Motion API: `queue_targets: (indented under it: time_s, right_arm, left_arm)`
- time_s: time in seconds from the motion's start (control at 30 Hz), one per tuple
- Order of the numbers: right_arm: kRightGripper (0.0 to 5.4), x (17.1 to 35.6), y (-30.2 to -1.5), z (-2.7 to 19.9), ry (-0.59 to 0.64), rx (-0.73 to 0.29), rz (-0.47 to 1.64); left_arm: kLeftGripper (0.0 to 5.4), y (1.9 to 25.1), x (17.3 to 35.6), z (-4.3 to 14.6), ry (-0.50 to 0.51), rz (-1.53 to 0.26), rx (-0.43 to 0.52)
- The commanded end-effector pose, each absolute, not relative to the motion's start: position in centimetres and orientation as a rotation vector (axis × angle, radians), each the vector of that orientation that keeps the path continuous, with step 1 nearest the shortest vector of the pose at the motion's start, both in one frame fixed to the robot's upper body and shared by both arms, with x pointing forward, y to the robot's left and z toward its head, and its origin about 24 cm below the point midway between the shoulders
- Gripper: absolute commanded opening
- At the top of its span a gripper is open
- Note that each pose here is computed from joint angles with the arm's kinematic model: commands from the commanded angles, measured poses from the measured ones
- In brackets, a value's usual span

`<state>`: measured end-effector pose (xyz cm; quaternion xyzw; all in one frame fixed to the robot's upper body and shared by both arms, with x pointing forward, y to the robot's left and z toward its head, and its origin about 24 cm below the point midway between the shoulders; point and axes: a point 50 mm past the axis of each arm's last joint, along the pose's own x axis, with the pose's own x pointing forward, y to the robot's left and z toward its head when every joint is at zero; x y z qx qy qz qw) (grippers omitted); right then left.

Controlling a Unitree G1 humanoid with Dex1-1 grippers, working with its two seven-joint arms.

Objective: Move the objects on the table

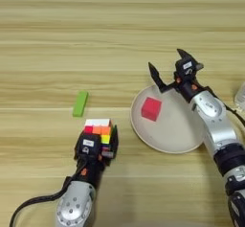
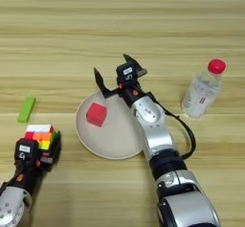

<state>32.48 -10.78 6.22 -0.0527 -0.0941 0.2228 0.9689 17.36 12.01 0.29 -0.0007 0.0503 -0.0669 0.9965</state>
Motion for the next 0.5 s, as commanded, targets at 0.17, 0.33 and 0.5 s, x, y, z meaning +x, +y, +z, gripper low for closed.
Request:
queue_targets:
  time_s: [0.17,0.33,0.5]
  right_arm:
    - [5.4,32.6,-10.6,6.5,-0.199,-0.097,0.448]
    - [5.4,32.5,-10.8,6.4,-0.199,-0.097,0.437]
    - [5.4,32.5,-10.9,6.4,-0.198,-0.099,0.429]
  left_arm:
    - [3.32,13.5,20.6,0.6,0.049,-0.154,0.057]
    - [3.32,14.7,22.6,0.3,0.051,-0.162,0.055]
    - [3.32,14.4,23.5,0.3,0.04,-0.199,0.03]
